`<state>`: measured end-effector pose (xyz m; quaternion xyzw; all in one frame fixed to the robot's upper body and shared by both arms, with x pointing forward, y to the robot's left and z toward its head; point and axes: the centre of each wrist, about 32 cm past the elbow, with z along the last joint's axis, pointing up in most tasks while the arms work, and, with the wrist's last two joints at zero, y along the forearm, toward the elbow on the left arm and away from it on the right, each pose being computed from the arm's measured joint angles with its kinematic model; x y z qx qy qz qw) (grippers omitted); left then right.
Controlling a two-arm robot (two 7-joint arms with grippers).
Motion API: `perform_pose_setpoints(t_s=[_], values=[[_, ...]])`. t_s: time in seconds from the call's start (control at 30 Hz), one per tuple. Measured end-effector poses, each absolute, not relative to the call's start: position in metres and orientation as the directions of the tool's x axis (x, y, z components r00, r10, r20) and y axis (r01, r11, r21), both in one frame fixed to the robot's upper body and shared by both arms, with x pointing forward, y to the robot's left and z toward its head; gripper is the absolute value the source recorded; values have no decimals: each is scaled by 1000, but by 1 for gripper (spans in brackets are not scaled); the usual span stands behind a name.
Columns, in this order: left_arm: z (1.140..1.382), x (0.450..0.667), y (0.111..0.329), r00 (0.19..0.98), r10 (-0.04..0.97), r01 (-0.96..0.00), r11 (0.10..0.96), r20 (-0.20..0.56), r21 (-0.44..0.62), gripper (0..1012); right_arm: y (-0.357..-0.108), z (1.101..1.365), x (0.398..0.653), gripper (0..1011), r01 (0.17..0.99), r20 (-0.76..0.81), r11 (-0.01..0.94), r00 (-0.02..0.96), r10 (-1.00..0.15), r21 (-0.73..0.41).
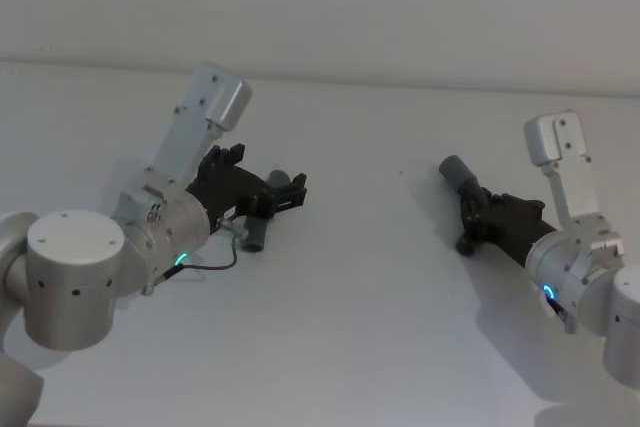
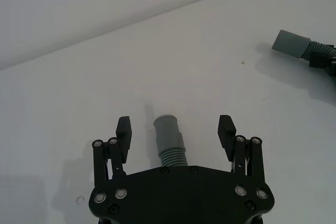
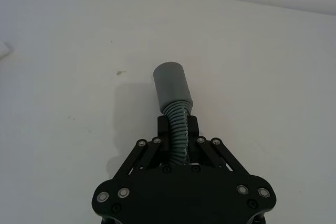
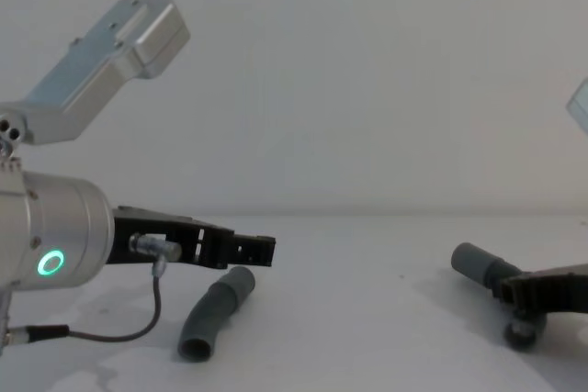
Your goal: Use both hands to pick up one end of the pipe from the table, align the ends, and insert them.
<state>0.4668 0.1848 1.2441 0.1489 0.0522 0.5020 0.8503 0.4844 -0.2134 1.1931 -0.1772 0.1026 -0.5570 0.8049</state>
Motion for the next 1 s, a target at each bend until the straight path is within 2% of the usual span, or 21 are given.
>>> perform_pose_setpoints(t_s=[0.37,1.0], values=[[1245,474,182,499,864,-822,450,61,349,1000,-213,1193,484,186,860,32,317,359,-933,-399],[1230,478,179,483,875,-805,435,20,404,1000,-213,1193,484,186,860,32,317,358,-933,-399]])
